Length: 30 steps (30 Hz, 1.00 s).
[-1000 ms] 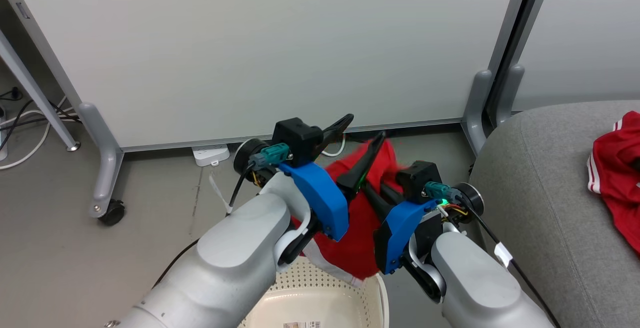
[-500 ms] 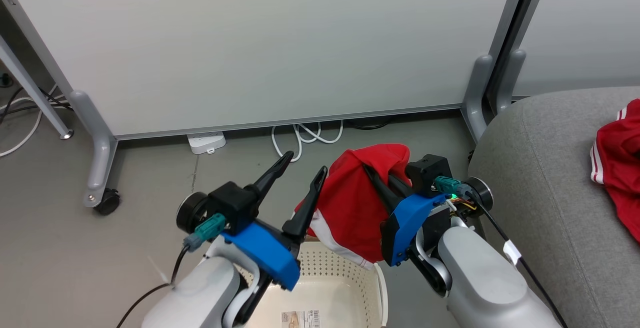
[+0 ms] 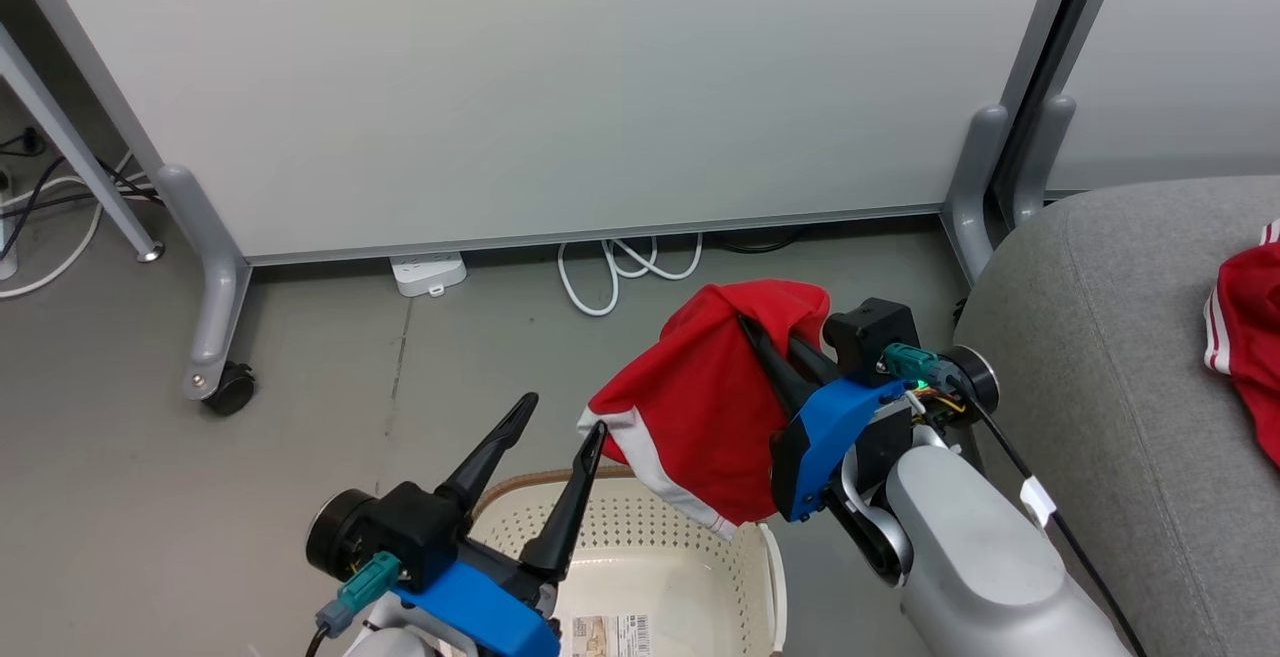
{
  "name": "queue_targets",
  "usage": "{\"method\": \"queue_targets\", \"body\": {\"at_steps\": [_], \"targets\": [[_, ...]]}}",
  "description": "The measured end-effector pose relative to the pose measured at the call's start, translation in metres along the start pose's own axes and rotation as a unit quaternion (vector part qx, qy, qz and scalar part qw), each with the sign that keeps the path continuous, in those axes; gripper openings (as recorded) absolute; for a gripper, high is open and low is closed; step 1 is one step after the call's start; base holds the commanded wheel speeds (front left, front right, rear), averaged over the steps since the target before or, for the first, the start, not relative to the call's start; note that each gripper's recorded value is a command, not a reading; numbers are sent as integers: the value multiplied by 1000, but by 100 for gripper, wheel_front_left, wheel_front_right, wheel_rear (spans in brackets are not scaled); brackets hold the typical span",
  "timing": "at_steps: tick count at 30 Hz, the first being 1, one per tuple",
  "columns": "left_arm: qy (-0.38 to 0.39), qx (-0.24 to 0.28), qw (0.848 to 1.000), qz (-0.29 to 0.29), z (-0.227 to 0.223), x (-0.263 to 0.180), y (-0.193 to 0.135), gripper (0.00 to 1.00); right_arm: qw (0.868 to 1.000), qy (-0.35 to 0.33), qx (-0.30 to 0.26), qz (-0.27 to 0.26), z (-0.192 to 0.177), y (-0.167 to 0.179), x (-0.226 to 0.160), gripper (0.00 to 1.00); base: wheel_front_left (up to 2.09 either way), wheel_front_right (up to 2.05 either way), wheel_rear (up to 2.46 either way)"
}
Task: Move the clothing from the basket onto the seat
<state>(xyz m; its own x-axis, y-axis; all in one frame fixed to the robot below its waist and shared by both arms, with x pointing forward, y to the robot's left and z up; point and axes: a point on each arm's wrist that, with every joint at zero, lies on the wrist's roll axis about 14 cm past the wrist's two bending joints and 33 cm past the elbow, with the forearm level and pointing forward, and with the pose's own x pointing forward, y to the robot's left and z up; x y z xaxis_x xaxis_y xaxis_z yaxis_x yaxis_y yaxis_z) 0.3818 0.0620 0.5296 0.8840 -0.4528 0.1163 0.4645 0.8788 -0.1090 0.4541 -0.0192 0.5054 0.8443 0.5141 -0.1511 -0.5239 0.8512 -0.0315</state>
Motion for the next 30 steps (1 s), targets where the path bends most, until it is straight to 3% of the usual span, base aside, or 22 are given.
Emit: {"method": "queue_targets", "body": {"at_steps": [19, 30], "targets": [[10, -1, 1000, 5, -13, 4, 4, 100, 1000, 6, 5, -17, -5, -11, -10, 0, 0, 0, 0], [22, -19, 998, -64, -28, 36, -38, 100, 996, 17, 17, -91, -18, -59, -47, 0, 0, 0, 0]]}}
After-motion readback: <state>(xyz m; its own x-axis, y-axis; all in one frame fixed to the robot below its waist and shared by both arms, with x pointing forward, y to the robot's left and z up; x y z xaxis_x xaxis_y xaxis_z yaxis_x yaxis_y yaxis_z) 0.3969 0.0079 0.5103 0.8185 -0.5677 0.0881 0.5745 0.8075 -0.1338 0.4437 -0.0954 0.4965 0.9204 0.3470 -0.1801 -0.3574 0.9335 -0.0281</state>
